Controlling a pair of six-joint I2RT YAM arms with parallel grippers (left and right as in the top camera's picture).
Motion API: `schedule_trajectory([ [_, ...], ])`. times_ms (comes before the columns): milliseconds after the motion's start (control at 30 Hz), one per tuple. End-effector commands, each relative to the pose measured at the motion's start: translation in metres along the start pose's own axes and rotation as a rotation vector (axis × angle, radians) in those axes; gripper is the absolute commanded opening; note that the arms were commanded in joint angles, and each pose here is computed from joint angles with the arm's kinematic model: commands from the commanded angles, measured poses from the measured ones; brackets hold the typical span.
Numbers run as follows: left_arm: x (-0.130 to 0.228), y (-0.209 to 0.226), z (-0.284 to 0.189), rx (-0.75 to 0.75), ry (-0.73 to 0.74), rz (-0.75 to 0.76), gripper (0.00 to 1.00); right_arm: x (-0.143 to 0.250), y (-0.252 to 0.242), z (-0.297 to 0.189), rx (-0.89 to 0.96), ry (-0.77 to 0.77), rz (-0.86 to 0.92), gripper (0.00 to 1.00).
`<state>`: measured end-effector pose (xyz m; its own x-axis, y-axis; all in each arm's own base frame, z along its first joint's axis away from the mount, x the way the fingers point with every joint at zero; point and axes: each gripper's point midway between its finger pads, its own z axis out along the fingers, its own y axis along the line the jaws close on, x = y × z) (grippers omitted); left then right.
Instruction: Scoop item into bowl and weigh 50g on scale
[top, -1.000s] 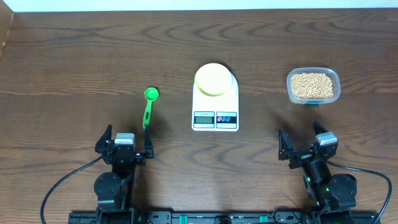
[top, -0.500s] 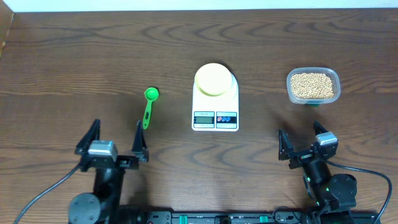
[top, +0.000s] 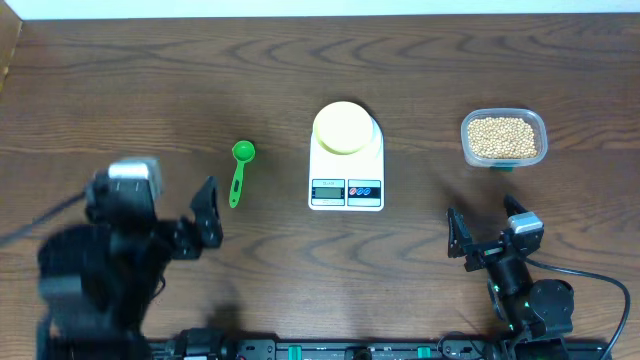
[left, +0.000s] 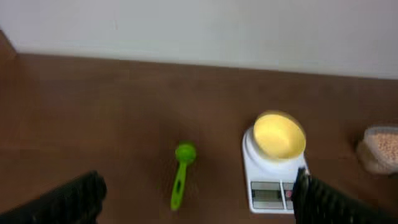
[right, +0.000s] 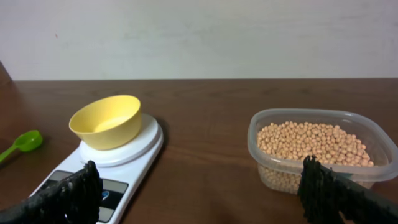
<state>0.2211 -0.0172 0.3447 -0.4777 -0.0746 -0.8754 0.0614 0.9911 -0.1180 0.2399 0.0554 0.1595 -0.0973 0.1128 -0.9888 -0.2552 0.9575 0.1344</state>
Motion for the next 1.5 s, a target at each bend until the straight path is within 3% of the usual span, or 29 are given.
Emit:
schedule_trajectory([
  [0, 0.011, 0.003, 0.024, 0.000, 0.146, -0.020, 0.98, 0.001, 0.002, 0.000, -0.007, 0.000, 0.007, 0.99],
  [233, 0.059, 0.012, 0.071, -0.020, 0.456, -0.063, 0.98, 0.001, 0.002, 0.000, -0.007, 0.000, 0.007, 0.99],
  [600, 0.105, 0.022, 0.120, -0.037, 0.729, -0.102, 0.98, 0.001, 0.002, 0.000, -0.007, 0.000, 0.007, 0.99],
  [1000, 0.135, 0.027, 0.147, -0.047, 0.878, -0.122, 0.98, 0.001, 0.002, 0.000, -0.007, 0.000, 0.007, 0.99],
  [1467, 0.144, 0.029, 0.153, -0.049, 0.918, -0.128, 0.98, 0.001, 0.002, 0.000, -0.007, 0.000, 0.007, 0.99],
])
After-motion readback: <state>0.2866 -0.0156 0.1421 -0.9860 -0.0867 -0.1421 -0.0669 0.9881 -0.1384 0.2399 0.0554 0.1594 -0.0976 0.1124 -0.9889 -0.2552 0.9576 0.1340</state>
